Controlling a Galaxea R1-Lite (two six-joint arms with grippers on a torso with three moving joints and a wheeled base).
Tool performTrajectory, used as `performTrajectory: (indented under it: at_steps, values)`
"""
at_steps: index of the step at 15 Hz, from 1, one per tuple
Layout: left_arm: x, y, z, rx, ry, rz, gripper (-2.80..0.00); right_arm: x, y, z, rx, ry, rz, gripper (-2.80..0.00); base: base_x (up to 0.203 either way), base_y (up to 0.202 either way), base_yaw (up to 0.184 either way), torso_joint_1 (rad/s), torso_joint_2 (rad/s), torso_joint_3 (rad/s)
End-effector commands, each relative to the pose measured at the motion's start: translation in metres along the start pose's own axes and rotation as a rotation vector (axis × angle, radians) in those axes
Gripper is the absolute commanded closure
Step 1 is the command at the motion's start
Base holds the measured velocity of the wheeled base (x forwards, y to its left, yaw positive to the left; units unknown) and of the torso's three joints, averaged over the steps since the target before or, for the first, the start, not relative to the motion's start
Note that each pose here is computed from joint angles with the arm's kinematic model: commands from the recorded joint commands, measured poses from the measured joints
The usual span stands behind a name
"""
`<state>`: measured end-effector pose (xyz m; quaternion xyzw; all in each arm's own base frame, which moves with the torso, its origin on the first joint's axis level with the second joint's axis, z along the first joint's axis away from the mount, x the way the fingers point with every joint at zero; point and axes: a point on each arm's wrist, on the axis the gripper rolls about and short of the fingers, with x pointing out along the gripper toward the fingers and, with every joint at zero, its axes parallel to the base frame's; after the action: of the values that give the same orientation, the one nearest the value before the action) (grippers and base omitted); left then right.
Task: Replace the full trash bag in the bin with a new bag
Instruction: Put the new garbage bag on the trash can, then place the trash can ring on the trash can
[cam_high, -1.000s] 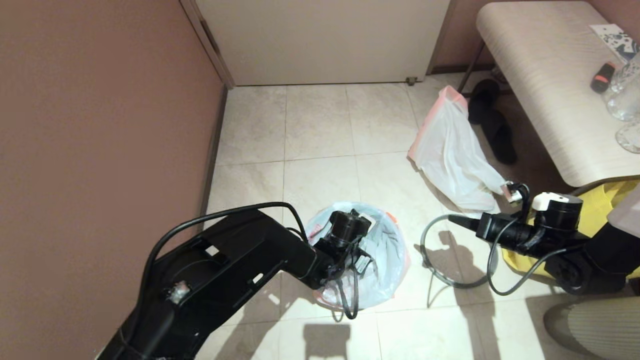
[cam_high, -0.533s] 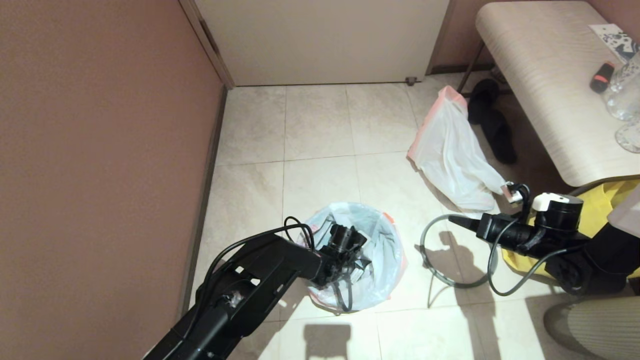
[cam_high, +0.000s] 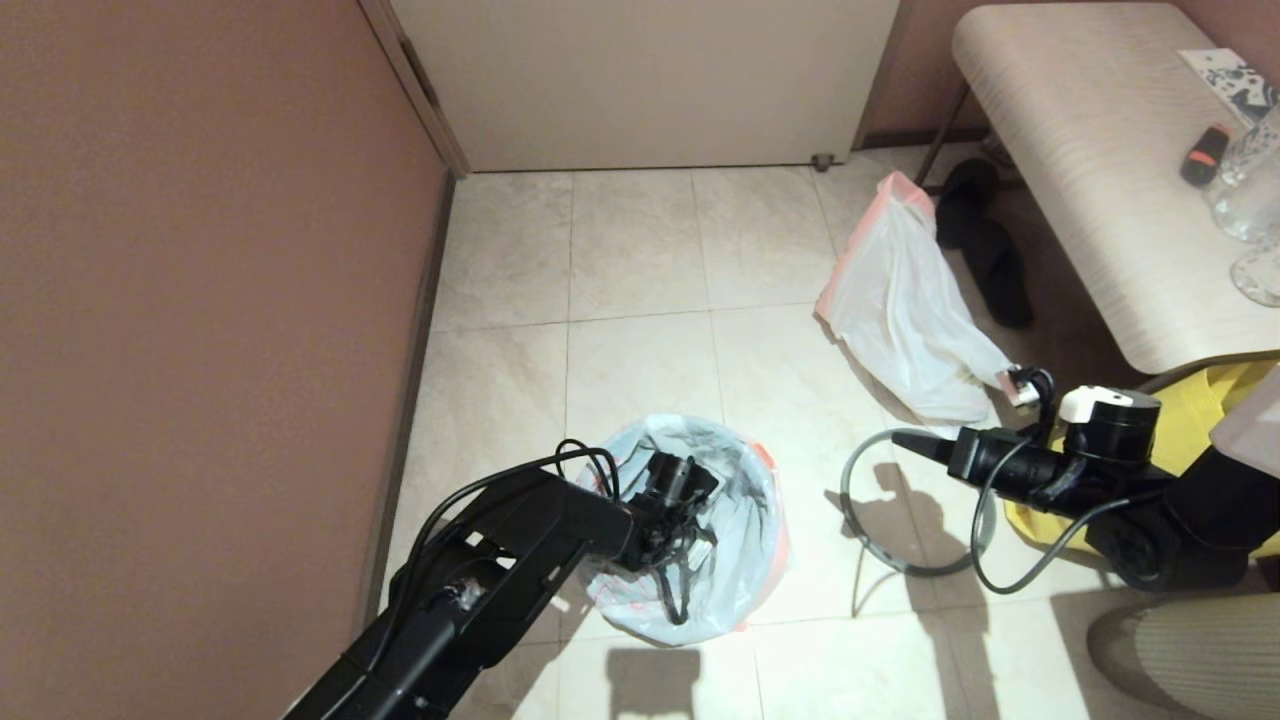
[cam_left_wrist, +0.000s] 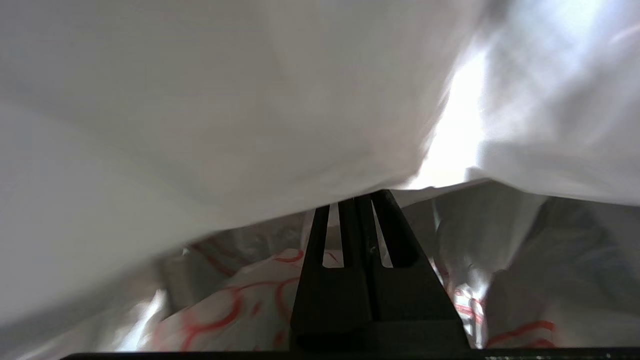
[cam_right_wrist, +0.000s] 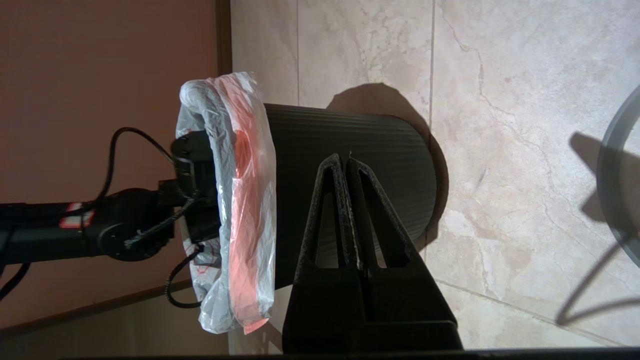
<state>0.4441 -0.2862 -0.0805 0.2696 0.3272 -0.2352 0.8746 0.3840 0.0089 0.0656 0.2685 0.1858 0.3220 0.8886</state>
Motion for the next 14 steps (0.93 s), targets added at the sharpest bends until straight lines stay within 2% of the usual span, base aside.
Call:
performTrajectory:
  at_steps: [1, 4, 6, 8, 10, 11, 12, 13, 14]
  values:
    - [-0.022, 0.008, 0.026, -0.030, -0.064, 0.019, 0.00, 0.002, -0.003, -0.002, 0.004, 0.003, 0.003, 0.00, 0.000, 0.000, 0.000, 0.000, 0.00, 0.000]
    - [-0.072, 0.017, 0.071, -0.153, -0.184, 0.069, 0.00, 0.007, -0.003, -0.006, 0.009, 0.014, 0.003, 0.00, 0.000, 0.000, 0.000, 0.000, 0.00, 0.000]
    - [-0.127, 0.023, 0.099, -0.248, -0.265, 0.082, 0.00, 0.010, -0.007, -0.009, 0.012, 0.002, -0.033, 0.00, 0.000, 0.000, 0.000, 0.000, 0.00, 0.000]
    - [-0.190, 0.027, 0.117, -0.348, -0.350, 0.093, 0.00, 0.017, -0.005, -0.016, 0.015, 0.000, -0.071, 0.00, 0.000, 0.000, 0.000, 0.000, 0.00, 0.000]
    - [-0.257, 0.035, 0.121, -0.429, -0.421, 0.096, 0.00, 0.022, -0.006, -0.015, -0.002, -0.046, -0.158, 0.00, 0.000, 0.000, 0.000, 0.000, 0.00, 0.000]
    - [-0.286, 0.039, 0.115, -0.456, -0.438, 0.095, 0.00, 0.025, -0.007, -0.014, -0.016, -0.071, -0.211, 0.00, 0.000, 0.000, 0.000, 0.000, 0.00, 0.000]
    - [-0.302, 0.040, 0.101, -0.467, -0.421, 0.093, 0.00, 0.025, -0.008, -0.015, -0.037, -0.062, -0.251, 0.00, 0.000, 0.000, 0.000, 0.000, 0.00, 0.000]
    - [-0.306, 0.043, 0.084, -0.477, -0.389, 0.097, 0.00, 0.024, -0.009, -0.018, -0.094, -0.011, -0.334, 0.00, 0.000, 0.000, 0.000, 0.000, 0.00, 0.000]
    - [-0.309, 0.058, 0.072, -0.511, -0.393, 0.127, 0.00, 0.024, -0.011, -0.019, -0.149, 0.004, -0.475, 0.00, 0.000, 0.000, 0.000, 0.000, 0.00, 0.000]
